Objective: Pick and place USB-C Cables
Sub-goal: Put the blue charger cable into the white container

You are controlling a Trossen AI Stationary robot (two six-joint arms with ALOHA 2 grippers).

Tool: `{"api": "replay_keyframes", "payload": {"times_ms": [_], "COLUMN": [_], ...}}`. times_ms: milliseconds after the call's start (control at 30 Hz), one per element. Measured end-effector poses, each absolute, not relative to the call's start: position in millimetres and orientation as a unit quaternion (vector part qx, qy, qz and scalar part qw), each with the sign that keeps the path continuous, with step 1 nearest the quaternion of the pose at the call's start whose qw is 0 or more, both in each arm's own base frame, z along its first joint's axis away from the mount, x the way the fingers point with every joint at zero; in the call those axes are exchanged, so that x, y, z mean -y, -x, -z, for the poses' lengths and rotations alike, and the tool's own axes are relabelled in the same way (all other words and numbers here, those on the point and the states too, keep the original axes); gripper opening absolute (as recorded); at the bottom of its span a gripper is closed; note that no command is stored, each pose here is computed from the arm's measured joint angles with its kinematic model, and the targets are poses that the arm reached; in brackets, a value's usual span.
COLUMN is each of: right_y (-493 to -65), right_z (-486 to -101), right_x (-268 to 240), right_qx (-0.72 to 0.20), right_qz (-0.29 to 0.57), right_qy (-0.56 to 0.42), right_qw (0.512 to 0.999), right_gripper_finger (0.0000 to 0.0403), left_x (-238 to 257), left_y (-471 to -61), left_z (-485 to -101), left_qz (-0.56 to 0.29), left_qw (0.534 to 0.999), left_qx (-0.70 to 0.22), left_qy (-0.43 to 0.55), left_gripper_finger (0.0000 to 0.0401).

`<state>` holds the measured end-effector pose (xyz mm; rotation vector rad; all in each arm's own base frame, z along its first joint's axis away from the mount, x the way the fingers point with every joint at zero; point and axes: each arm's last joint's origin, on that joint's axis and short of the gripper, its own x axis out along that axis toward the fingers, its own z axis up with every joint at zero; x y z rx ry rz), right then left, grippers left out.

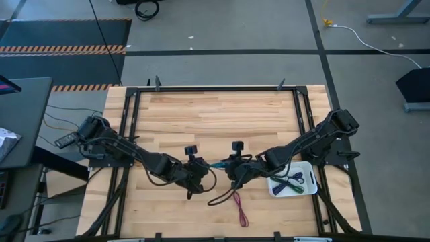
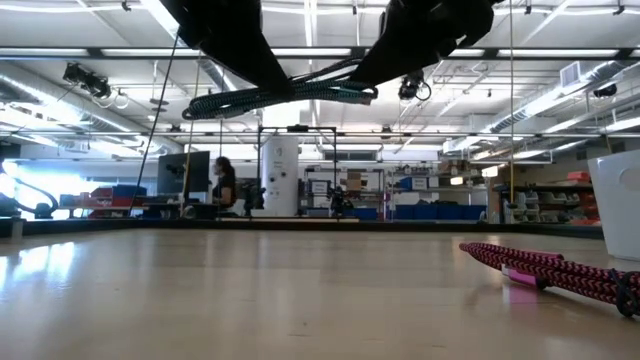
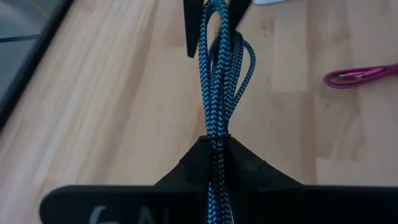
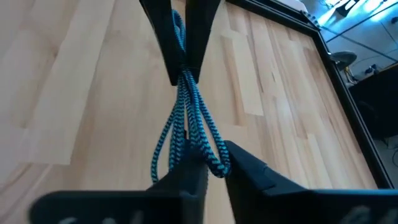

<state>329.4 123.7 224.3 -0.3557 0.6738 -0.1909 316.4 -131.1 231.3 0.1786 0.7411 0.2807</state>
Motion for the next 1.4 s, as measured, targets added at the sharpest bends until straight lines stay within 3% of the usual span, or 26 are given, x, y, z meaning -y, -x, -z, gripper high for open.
{"api": "replay_keyframes", "payload": {"times_ms": [133, 833, 1400], "right_y": [-329, -321, -218], "right_z": [-224, -219, -276], "right_x": [-125, -124, -104], "right_qx": [-0.328, -0.374, -0.519], "right_qz": [0.086, 0.064, 0.117], "right_qy": [0.183, 0.185, 0.030], "right_qw": [0.923, 0.907, 0.846], "right_gripper_finger": [0.0013, 0.0010, 0.0010], "left_x": [131, 156, 155], "left_y": [-316, -285, -276], "left_z": [-231, -258, -260], "left_qz": [-0.131, -0.177, -0.208], "left_qw": [0.919, 0.926, 0.915], "left_qx": [-0.363, -0.296, -0.297], "left_qy": [-0.083, -0.152, -0.180], "left_gripper_finger": [0.0036, 0.0172, 0.0190]}}
